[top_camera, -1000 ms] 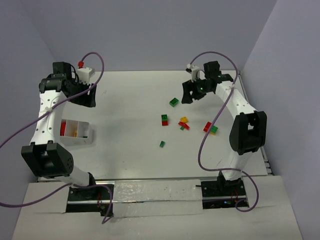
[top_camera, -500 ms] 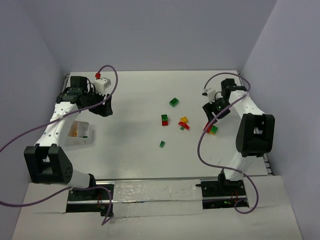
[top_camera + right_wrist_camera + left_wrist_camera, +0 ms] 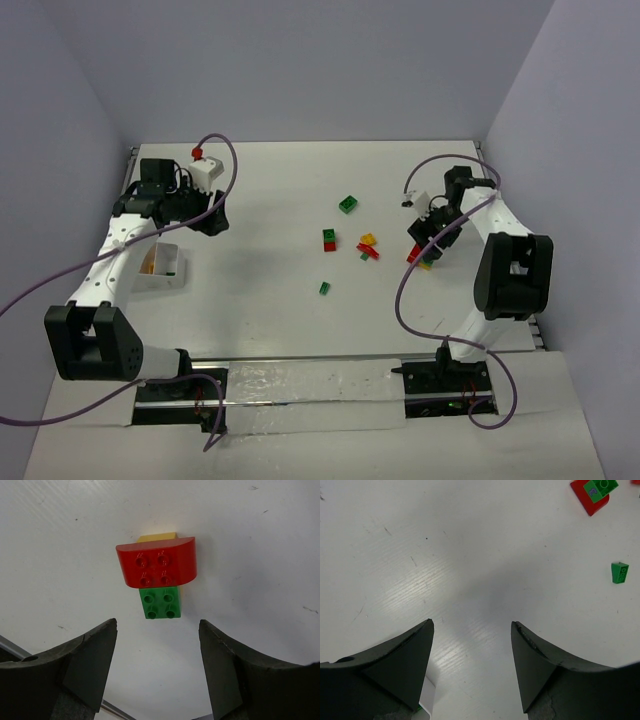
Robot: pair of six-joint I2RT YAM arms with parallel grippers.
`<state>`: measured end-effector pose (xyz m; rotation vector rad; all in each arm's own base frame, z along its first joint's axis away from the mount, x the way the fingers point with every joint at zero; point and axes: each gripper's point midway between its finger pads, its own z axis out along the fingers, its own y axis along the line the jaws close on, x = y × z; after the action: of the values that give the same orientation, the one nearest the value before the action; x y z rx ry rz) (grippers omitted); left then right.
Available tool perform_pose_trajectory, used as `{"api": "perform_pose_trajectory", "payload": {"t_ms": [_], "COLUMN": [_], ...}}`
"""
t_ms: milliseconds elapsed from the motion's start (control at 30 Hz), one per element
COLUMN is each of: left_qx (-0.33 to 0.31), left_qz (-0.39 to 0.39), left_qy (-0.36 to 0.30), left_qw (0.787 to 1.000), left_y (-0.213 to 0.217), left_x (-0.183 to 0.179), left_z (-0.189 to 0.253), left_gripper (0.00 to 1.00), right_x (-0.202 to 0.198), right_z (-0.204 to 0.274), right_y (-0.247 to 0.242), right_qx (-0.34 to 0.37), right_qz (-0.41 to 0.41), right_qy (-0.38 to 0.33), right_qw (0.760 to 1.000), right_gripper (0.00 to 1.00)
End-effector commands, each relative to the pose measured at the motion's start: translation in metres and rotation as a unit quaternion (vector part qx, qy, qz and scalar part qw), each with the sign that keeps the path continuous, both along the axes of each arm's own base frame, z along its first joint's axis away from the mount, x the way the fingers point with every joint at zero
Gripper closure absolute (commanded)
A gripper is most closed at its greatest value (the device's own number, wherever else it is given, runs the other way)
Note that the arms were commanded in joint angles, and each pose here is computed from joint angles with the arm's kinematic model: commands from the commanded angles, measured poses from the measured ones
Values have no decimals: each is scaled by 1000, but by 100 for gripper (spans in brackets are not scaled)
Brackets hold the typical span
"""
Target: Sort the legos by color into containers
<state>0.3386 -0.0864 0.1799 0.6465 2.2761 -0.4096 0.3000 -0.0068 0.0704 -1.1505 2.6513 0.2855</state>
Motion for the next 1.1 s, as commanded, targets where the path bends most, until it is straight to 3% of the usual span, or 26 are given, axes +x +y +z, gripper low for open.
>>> {"api": "perform_pose_trajectory", "payload": {"t_ms": [0, 467, 533, 667, 767, 900, 1067], "left_qx": [-19, -14, -14, -14, -27, -100, -217], "left_qz": [-11, 5, 6, 10, 8, -31, -46], "left_qy": [-33, -39, -40, -40, -39, -37, -14], "left_qw": [999, 999, 999, 999, 999, 994, 975], "left_y": [-8, -5, -5, -6, -10, -36, -68], "left_x": [5, 3, 4, 6, 6, -3, -15], "left_z": [17, 13, 14, 13, 15, 36, 66], "left_gripper": [28, 27, 28, 28, 29, 27, 22], "right_x": [-3, 5, 7, 14, 18, 21, 6], "right_z": [-4, -35, -37, -31, -18, 18, 62], "right_y": [8, 9, 10, 13, 19, 57, 152], "right_qx": [19, 8, 9, 15, 25, 93, 207], "right_qz": [28, 29, 28, 26, 31, 44, 80], "right_qy": [6, -10, -13, -36, -53, -83, -81], "right_qw": [999, 999, 999, 999, 998, 991, 972], "right_gripper": [27, 31, 39, 74, 90, 100, 100]}}
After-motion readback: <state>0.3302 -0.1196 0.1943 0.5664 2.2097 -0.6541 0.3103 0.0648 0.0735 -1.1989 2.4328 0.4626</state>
